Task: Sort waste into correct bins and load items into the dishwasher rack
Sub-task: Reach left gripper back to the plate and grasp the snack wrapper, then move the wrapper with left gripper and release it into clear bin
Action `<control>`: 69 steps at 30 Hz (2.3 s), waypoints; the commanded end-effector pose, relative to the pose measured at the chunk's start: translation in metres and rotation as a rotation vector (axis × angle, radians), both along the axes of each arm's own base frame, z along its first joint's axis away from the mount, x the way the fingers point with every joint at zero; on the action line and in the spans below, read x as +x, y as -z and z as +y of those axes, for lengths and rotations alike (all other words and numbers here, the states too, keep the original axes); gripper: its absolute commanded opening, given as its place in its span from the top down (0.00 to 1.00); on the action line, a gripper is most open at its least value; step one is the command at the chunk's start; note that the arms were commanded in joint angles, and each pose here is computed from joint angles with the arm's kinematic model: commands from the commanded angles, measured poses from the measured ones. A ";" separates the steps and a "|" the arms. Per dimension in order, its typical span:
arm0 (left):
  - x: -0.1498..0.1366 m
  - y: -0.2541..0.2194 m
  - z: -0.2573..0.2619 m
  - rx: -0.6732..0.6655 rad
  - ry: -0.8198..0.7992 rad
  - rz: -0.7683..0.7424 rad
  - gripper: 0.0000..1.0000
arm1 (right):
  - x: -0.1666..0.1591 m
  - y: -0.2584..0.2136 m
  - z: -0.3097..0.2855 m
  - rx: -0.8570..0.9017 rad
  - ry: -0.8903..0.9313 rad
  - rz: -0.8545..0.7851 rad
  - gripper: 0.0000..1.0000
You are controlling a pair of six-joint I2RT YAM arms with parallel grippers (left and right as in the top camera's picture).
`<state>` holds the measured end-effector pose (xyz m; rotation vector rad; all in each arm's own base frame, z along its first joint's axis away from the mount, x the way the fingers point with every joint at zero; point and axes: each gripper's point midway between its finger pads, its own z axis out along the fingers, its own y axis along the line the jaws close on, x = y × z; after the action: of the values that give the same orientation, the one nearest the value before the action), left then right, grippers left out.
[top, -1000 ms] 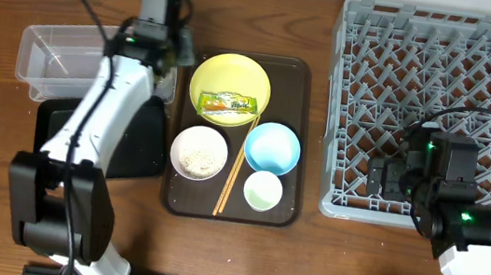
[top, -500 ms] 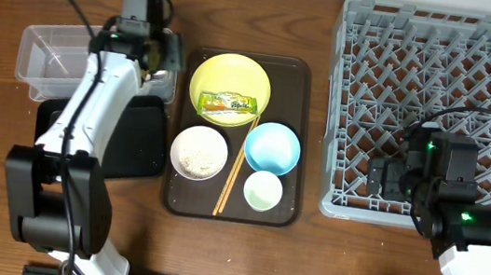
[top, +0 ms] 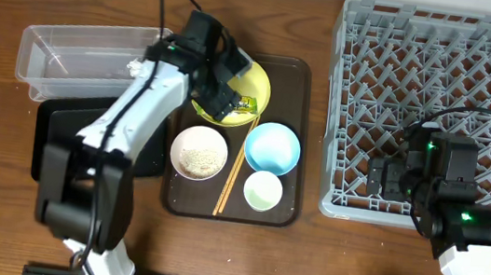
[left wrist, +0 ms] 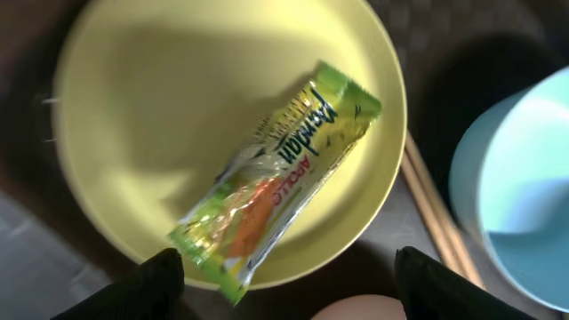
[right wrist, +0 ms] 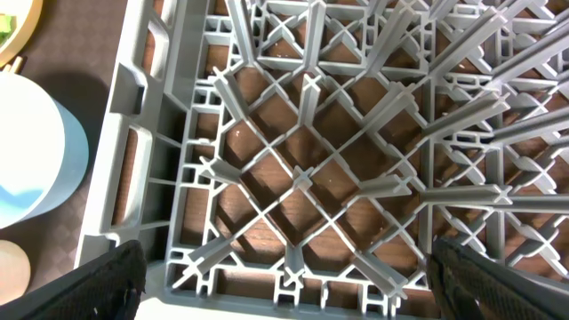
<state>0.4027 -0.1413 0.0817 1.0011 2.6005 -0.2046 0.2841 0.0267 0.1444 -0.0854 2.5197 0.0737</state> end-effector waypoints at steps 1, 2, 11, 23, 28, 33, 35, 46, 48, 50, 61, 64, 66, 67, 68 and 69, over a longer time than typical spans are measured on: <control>-0.002 0.024 0.003 0.080 0.080 0.016 0.22 | 0.004 -0.011 0.002 0.014 0.003 -0.027 0.01; -0.001 0.029 0.005 0.097 0.077 0.018 0.22 | 0.004 -0.011 0.002 0.014 0.002 -0.027 0.01; 0.011 0.048 0.004 0.114 0.072 0.003 0.22 | 0.004 -0.011 0.002 0.014 0.003 -0.027 0.01; 0.013 0.067 0.004 0.121 0.073 0.028 0.21 | 0.004 -0.011 0.002 0.014 0.002 -0.027 0.01; 0.018 0.077 0.010 0.161 0.060 0.020 0.22 | 0.004 -0.011 0.002 0.014 0.002 -0.026 0.01; 0.013 0.091 0.011 0.168 0.053 0.058 0.23 | 0.003 -0.010 0.002 0.013 0.003 -0.023 0.01; 0.013 0.091 0.011 0.168 0.048 0.060 0.32 | 0.003 -0.010 0.002 0.013 0.003 -0.021 0.01; 0.030 0.055 0.019 0.196 -0.010 -0.043 0.94 | 0.002 -0.009 0.002 0.012 0.003 -0.016 0.01; 0.035 0.035 0.018 0.180 -0.037 -0.085 0.94 | 0.002 -0.009 0.002 0.012 0.003 -0.016 0.01; 0.039 0.010 0.020 0.152 -0.079 -0.133 0.94 | 0.002 -0.009 0.002 0.012 0.003 -0.016 0.01; 0.059 -0.081 0.108 -0.038 -0.588 -0.284 0.94 | 0.002 -0.009 0.002 0.012 0.003 -0.016 0.01; 0.062 -0.071 0.148 -0.075 -0.776 -0.253 0.93 | 0.001 -0.009 0.002 0.012 0.003 -0.015 0.01; 0.063 -0.063 0.171 -0.096 -0.884 -0.233 0.92 | 0.001 -0.009 0.002 0.013 0.003 -0.014 0.01; 0.064 -0.059 0.180 -0.104 -0.928 -0.223 0.89 | 0.001 -0.009 0.002 0.013 0.003 -0.013 0.01; 0.063 -0.056 0.189 -0.111 -0.966 -0.214 0.84 | 0.001 -0.009 0.002 0.013 0.003 -0.013 0.01; 0.063 -0.053 0.196 -0.115 -0.997 -0.206 0.78 | 0.001 -0.009 0.002 0.013 0.003 -0.012 0.01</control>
<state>0.4643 0.0355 0.1431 -0.1187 2.5244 0.0388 0.2813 0.0266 0.1424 -0.0857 2.5338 0.0737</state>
